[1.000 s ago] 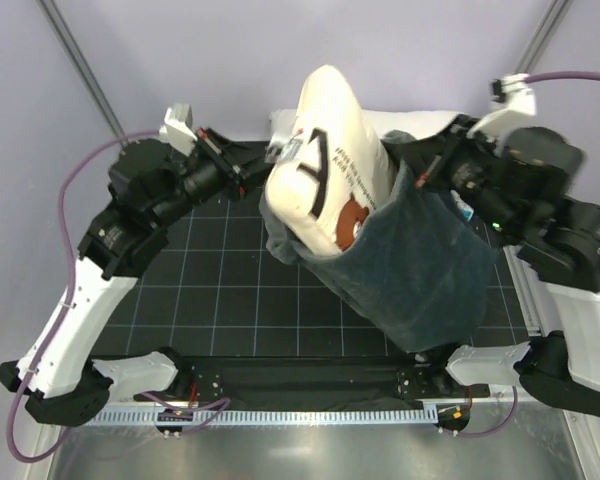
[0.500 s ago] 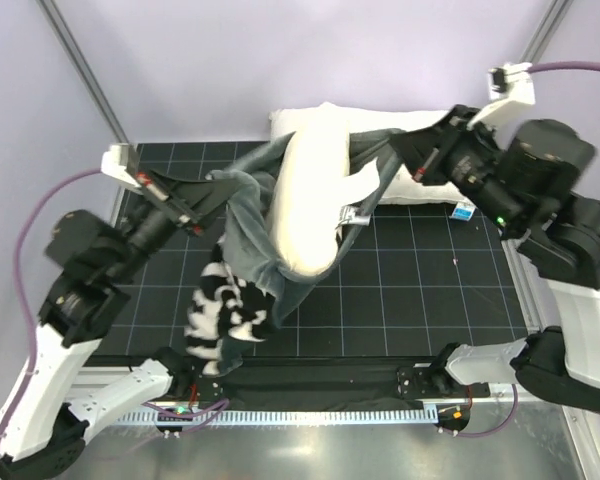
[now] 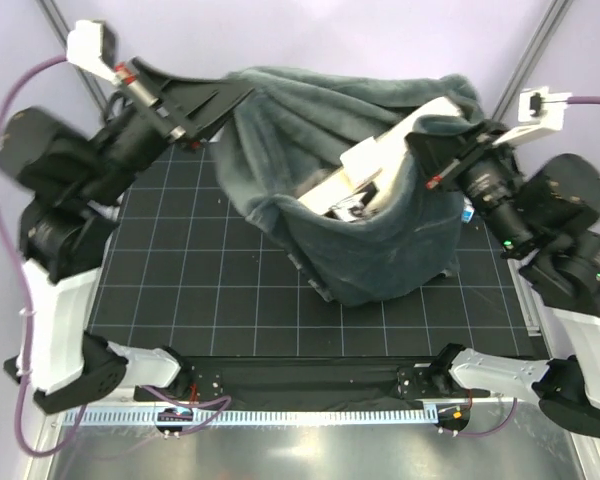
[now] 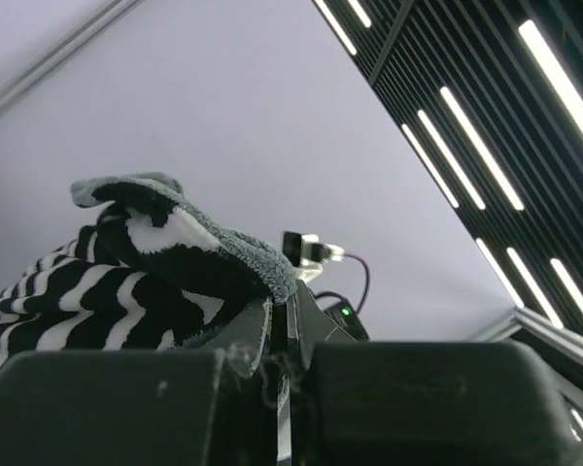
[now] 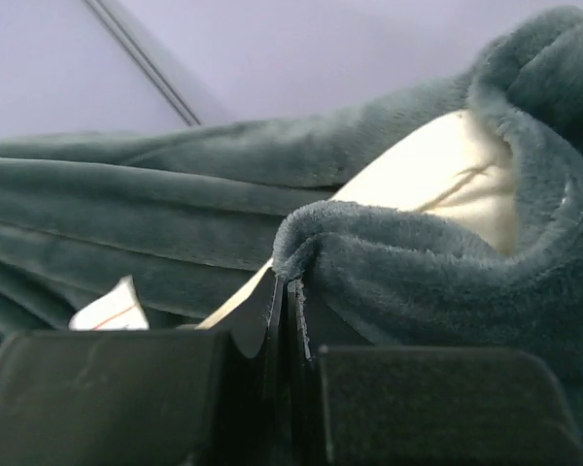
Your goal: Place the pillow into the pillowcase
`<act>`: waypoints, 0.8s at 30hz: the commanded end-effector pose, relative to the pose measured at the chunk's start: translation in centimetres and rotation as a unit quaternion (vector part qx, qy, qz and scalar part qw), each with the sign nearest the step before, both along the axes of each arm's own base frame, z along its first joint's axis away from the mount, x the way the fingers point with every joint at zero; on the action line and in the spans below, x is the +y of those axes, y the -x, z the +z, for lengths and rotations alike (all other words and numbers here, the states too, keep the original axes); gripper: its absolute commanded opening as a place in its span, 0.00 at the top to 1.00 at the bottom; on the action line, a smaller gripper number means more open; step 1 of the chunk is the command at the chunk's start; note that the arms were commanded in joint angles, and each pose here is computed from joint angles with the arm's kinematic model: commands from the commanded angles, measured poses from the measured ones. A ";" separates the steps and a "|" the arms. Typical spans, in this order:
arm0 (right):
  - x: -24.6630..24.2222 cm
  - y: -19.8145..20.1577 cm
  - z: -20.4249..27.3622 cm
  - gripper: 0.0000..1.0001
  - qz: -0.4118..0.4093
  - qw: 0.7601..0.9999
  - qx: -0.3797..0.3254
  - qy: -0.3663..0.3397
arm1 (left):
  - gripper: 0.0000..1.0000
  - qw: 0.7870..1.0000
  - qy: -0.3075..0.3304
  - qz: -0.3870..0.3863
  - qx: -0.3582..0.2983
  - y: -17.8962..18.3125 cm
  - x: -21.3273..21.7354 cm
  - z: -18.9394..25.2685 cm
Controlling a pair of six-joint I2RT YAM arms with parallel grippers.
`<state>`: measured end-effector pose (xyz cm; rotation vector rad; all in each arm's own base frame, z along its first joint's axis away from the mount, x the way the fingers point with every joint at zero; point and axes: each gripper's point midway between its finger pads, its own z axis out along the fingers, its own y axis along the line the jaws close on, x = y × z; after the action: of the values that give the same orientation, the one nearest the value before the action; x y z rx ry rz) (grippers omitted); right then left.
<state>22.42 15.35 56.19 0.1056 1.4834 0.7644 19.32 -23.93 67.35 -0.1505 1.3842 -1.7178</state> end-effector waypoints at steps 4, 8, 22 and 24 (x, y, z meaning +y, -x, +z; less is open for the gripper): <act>6.2 -2.0 -1.7 0.96 0.087 0.996 -0.001 -0.012 | 1.00 0.981 0.025 0.099 -0.164 7.8 8.3 4.0; 7.5 -1.2 1.9 0.96 0.130 0.991 -0.034 -0.008 | 1.00 0.976 -0.024 0.170 -0.135 5.4 9.4 -0.2; -5.4 4.1 11.8 0.96 -0.039 0.984 -0.165 -0.058 | 1.00 0.997 -0.024 -0.002 -0.068 -0.1 -3.0 -4.2; -6.2 4.5 12.0 0.96 -0.050 0.982 -0.171 -0.061 | 1.00 0.997 -0.020 -0.028 -0.072 0.4 -4.6 -3.8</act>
<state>19.66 13.21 63.32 0.0230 1.3041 0.7715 21.66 -27.73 59.50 -0.0647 1.4623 -1.5800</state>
